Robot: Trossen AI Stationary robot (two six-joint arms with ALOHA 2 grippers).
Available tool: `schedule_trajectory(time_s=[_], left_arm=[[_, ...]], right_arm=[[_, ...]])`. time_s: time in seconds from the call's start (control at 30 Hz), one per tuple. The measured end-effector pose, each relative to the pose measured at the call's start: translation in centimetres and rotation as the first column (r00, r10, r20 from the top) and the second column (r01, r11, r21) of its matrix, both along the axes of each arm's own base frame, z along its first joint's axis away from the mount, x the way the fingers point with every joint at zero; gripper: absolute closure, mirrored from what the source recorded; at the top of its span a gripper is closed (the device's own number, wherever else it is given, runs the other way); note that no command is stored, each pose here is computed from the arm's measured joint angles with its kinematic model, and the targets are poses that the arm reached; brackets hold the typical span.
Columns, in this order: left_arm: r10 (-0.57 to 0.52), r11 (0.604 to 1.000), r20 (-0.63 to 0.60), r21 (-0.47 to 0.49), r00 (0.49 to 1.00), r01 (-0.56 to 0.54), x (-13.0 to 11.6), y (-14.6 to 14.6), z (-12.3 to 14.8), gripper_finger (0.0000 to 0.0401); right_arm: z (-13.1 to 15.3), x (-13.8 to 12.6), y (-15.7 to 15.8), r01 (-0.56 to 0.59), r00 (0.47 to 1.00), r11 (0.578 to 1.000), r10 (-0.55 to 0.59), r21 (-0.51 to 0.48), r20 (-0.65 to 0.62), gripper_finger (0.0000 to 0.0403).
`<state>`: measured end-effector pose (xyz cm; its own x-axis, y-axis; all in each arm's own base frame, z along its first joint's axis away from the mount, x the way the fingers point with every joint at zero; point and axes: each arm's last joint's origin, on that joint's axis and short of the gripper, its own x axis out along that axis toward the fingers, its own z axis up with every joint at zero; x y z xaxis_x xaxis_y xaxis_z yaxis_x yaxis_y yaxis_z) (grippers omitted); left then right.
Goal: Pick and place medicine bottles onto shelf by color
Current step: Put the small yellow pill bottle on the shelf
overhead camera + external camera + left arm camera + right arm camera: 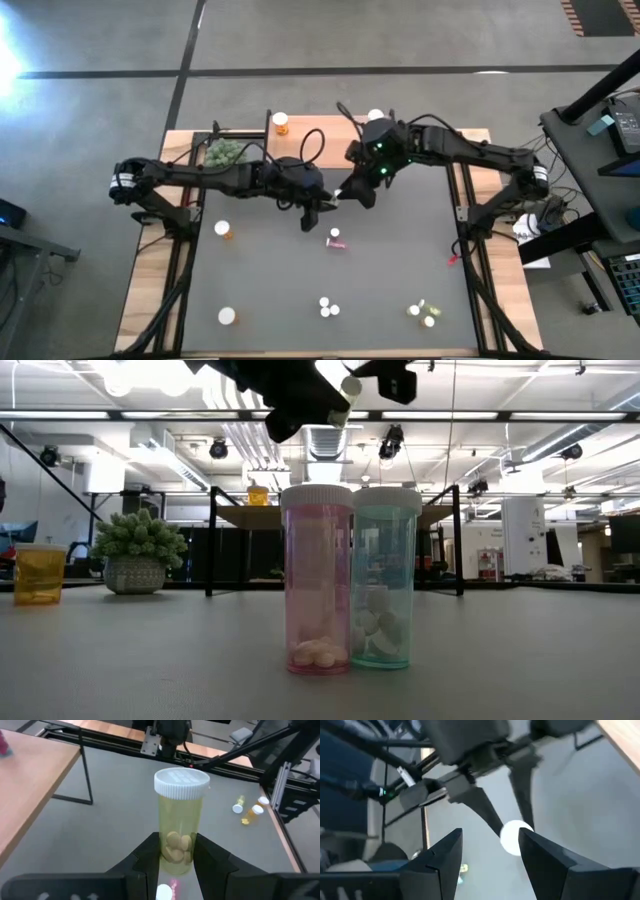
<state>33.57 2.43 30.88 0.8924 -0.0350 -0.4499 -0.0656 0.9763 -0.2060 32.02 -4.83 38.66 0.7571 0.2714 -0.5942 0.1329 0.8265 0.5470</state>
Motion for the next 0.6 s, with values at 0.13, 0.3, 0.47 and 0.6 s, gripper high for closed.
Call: schedule_trajectory(time_s=[0.13,0.3,0.47,0.6], left_arm=[[-0.014,1.0,-0.001,-0.009,1.0,0.014,0.0,0.0,0.0,0.0317],[-0.006,0.999,-0.004,-0.032,1.0,0.006,0.0,-0.1,-0.1,0.0317],[-0.012,0.999,-0.002,-0.035,1.0,0.012,0.0,-0.1,-0.1,0.0317],[-0.015,0.999,-0.004,-0.037,1.0,0.015,0.0,-0.1,-0.1,0.0317]], right_arm=[[0.3,0.8,0.4,-0.061,0.998,0.997,0.061,-0.055,-0.014,0.0218],[0.5,1.3,0.4,-0.089,0.991,0.984,0.073,-0.156,-0.109,0.0218],[0.6,2.3,0.3,-0.12,0.978,0.966,0.076,-0.227,-0.197,0.0218],[0.6,3.3,0.4,-0.149,0.967,0.958,0.09,-0.245,-0.237,0.0218]])
